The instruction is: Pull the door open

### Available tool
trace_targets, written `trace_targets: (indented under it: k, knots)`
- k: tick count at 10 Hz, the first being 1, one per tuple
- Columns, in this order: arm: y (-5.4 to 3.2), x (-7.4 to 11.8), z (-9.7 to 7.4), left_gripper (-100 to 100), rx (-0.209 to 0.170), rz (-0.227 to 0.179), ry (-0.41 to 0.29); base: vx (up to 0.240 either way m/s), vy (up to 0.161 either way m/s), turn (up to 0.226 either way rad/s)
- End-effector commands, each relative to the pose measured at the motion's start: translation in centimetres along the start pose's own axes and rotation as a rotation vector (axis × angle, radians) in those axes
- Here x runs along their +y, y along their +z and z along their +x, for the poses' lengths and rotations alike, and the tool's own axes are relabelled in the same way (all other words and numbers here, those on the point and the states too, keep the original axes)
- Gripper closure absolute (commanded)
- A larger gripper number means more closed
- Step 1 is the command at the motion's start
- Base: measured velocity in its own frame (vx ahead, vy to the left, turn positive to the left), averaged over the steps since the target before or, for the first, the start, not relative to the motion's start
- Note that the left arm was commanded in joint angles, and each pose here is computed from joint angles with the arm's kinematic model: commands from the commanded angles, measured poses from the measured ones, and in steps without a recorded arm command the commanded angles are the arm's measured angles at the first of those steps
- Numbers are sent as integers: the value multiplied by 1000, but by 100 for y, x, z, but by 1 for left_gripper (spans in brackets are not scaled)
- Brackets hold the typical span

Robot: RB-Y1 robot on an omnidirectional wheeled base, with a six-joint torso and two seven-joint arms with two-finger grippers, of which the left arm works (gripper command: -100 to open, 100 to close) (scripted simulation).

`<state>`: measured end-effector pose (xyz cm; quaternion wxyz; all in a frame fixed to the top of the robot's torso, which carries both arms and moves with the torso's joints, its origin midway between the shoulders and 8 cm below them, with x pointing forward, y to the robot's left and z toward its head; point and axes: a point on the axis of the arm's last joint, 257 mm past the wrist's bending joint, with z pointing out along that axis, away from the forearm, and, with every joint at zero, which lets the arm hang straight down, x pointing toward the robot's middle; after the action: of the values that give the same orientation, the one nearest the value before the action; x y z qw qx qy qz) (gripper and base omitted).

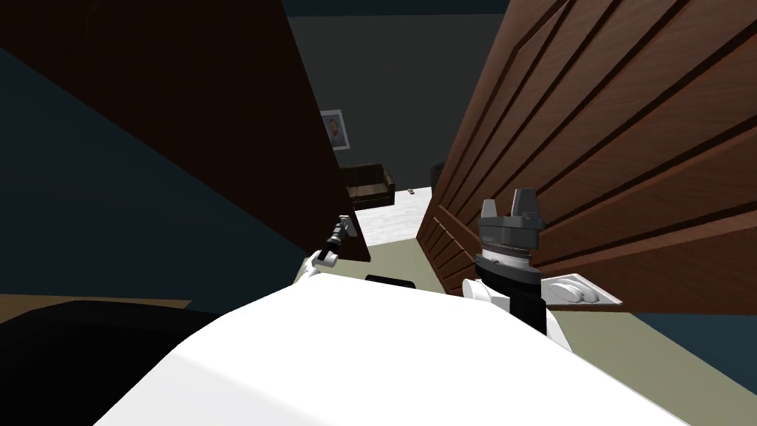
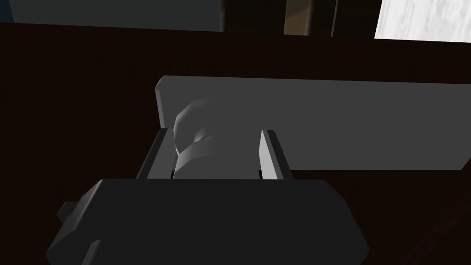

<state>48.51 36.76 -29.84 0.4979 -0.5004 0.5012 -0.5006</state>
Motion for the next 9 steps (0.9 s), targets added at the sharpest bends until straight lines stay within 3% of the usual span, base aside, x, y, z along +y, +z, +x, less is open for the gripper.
trace_targets:
  k: [1,7,9]
  knots:
    - [11,-3,21,100,12,0,0,-208,144,-166]
    - [50,-20,82,100,51,3,2,-221,96,-138]
    - [59,-21,115,100,57,3,1,-159,40,-43]
